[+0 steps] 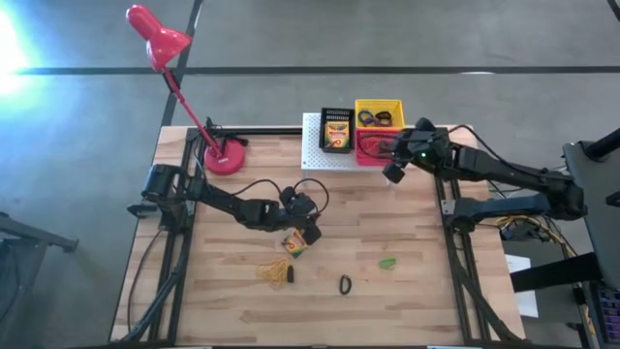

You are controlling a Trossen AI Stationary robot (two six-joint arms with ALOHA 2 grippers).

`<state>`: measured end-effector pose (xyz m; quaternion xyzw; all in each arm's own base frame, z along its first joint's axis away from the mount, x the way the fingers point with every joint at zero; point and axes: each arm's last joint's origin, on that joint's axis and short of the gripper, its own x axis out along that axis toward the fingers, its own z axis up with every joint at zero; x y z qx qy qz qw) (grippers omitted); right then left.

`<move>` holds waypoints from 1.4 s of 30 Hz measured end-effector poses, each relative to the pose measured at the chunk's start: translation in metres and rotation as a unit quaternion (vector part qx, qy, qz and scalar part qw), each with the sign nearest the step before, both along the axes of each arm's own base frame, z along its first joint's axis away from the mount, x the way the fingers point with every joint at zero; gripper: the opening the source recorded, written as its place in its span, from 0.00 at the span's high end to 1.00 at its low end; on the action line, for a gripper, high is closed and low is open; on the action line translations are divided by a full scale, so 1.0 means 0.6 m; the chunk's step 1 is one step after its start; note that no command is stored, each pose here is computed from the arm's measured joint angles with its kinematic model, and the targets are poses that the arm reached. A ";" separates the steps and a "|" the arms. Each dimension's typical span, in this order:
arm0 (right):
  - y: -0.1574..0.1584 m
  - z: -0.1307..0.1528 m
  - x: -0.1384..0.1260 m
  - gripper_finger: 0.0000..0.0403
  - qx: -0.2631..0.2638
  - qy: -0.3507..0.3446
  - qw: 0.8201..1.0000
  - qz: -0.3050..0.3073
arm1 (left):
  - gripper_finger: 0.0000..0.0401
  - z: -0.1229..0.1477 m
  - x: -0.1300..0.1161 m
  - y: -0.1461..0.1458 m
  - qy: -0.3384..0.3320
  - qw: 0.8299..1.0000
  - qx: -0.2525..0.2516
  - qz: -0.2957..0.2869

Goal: Pick & Place Office Desk Supplies
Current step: Put the black rubber band into the red basket on the shelf, then put the green spring keychain into the yellow basket on the shelf

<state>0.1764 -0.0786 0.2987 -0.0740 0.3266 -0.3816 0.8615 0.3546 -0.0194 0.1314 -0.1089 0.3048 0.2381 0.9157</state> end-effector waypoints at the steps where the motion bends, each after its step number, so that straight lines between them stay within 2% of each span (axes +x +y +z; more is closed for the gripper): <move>1: -0.004 -0.004 0.002 0.65 0.002 0.007 1.000 -0.003 | 0.58 0.000 0.000 0.000 -0.001 1.000 0.000 0.000; 4: -0.019 0.001 0.007 0.62 0.024 0.015 1.000 0.007 | 0.58 0.001 0.001 0.001 -0.004 1.000 0.000 0.001; 8: -0.042 0.033 0.010 0.56 0.078 0.014 0.996 0.033 | 0.58 0.002 0.002 0.005 -0.008 1.000 -0.001 0.004; 12: -0.060 0.060 0.012 0.51 0.114 0.028 0.993 0.018 | 0.58 0.002 0.002 0.009 -0.009 1.000 -0.001 0.008; 15: -0.058 0.067 0.014 0.50 0.125 0.033 0.991 0.019 | 0.58 0.002 0.002 0.009 -0.010 1.000 -0.001 0.008; 17: -0.046 0.067 0.020 0.50 0.145 0.023 0.988 0.052 | 0.58 0.002 0.002 0.009 -0.010 1.000 -0.001 0.008; 20: -0.008 0.056 0.027 0.51 0.193 -0.010 0.970 0.149 | 0.58 0.002 0.002 0.009 -0.009 1.000 -0.001 0.008; 23: 0.044 0.041 0.033 0.52 0.248 -0.042 0.936 0.247 | 0.58 0.002 0.002 0.009 -0.010 1.000 -0.001 0.008; 25: 0.082 0.023 0.033 0.53 0.279 -0.043 0.916 0.285 | 0.58 0.002 0.002 0.009 -0.009 1.000 -0.001 0.007; 28: 0.142 -0.012 0.030 0.53 0.317 -0.032 0.896 0.311 | 0.58 0.002 0.002 0.009 -0.006 1.000 0.006 0.002; 31: 0.202 -0.055 0.022 0.53 0.354 -0.006 0.886 0.300 | 0.58 0.002 0.002 0.009 -0.003 1.000 0.011 -0.003; 36: 0.286 -0.119 -0.006 0.54 0.398 0.035 0.887 0.233 | 0.58 0.002 0.002 0.009 0.000 1.000 0.017 -0.008; 42: 0.345 -0.181 -0.039 0.54 0.438 0.073 0.884 0.144 | 0.58 0.004 0.004 0.009 0.001 0.999 0.031 -0.019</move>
